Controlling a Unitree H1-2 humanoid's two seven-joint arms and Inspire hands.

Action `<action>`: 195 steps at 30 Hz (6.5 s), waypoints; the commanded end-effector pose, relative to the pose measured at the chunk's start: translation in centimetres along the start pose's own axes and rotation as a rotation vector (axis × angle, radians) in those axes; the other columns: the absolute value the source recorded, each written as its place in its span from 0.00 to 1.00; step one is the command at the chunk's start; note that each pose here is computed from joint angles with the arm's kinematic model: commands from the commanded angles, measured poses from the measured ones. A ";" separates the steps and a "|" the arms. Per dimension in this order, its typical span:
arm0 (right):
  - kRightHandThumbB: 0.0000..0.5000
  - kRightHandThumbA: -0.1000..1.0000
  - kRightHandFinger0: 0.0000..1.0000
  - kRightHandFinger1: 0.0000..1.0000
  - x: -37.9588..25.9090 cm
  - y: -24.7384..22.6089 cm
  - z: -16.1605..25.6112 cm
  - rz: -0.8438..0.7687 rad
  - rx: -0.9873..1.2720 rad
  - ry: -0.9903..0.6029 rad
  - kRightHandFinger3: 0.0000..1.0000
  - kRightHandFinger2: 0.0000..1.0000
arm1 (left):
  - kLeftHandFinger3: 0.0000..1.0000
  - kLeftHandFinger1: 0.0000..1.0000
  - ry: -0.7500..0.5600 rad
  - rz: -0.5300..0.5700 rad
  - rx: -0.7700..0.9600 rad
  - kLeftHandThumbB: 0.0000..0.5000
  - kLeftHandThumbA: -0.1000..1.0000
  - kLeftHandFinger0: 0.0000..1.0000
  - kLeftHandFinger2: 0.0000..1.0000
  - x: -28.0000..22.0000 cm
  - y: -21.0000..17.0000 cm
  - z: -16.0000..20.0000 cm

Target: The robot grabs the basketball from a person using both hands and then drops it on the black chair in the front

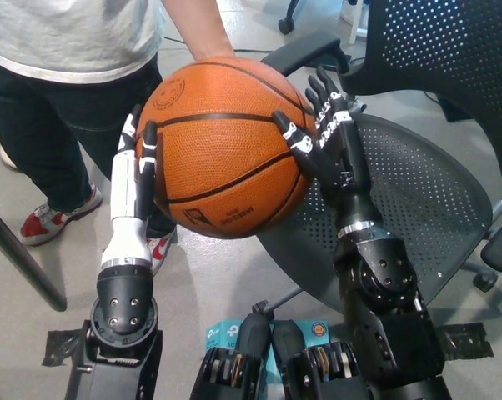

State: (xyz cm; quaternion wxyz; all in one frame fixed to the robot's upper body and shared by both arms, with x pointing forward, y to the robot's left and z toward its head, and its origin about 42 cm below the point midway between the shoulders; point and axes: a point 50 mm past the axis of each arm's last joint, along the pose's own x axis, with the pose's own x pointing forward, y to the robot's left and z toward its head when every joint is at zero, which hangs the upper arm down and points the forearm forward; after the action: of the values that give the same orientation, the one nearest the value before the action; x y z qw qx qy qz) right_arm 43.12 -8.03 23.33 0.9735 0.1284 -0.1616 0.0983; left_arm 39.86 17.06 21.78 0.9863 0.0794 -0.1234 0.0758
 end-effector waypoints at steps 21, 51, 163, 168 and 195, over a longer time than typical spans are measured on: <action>0.25 1.00 1.00 1.00 4.2 5.6 12.5 0.163 -0.004 -0.263 1.00 1.00 | 1.00 1.00 -0.358 -0.257 -0.168 0.27 1.00 1.00 1.00 3.2 -10.2 15.3; 0.30 1.00 1.00 1.00 8.2 -10.6 11.4 -0.089 0.050 -0.060 1.00 1.00 | 1.00 1.00 -0.109 -0.527 -0.104 0.36 1.00 1.00 1.00 9.3 -24.7 14.5; 0.69 1.00 1.00 1.00 -24.8 -11.5 2.2 0.093 -0.314 0.035 1.00 1.00 | 1.00 1.00 -0.171 -0.301 -0.015 0.43 1.00 1.00 1.00 -19.1 11.8 -2.8; 0.72 1.00 1.00 1.00 -26.0 -11.6 -0.6 0.091 -0.306 0.116 1.00 1.00 | 1.00 1.00 -0.143 -0.275 0.067 0.50 1.00 1.00 1.00 -20.9 11.7 -5.7; 0.73 1.00 1.00 1.00 -26.3 -12.6 -3.8 0.050 -0.279 0.153 1.00 1.00 | 1.00 1.00 -0.076 -0.270 0.170 0.61 1.00 1.00 1.00 -19.8 11.7 -9.3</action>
State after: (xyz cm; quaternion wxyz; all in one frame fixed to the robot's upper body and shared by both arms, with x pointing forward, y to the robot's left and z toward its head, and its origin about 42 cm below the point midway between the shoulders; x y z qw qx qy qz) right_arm 22.20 -22.75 7.16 0.9928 -0.0157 -0.0579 0.1040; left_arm 21.05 27.39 8.59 0.9769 0.1727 -0.1120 -0.0580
